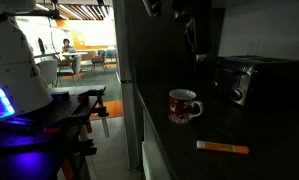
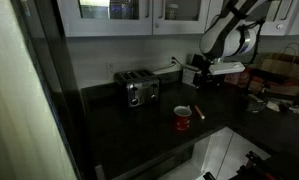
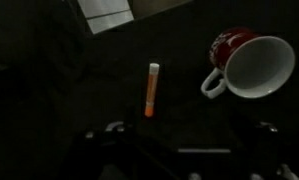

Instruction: Put the orange marker in the red mug

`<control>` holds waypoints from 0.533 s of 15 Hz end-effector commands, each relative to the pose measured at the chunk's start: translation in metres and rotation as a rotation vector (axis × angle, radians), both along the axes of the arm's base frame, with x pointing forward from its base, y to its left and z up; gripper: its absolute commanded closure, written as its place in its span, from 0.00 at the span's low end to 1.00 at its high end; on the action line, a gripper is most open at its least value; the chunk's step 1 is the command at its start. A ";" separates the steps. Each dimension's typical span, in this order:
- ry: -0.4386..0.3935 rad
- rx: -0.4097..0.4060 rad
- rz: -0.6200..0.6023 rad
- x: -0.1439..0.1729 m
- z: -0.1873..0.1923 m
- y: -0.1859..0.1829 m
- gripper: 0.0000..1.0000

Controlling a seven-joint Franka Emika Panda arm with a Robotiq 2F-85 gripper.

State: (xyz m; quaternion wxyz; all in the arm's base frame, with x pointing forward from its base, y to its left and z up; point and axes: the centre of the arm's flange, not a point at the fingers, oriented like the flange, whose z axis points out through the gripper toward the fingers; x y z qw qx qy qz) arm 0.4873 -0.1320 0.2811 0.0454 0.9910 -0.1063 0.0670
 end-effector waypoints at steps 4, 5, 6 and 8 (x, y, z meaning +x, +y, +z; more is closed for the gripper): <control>0.038 0.084 -0.031 0.040 -0.071 -0.022 0.00; 0.047 0.100 -0.028 0.047 -0.080 -0.026 0.00; 0.061 0.103 -0.031 0.053 -0.089 -0.030 0.00; 0.079 0.114 -0.037 0.066 -0.104 -0.039 0.00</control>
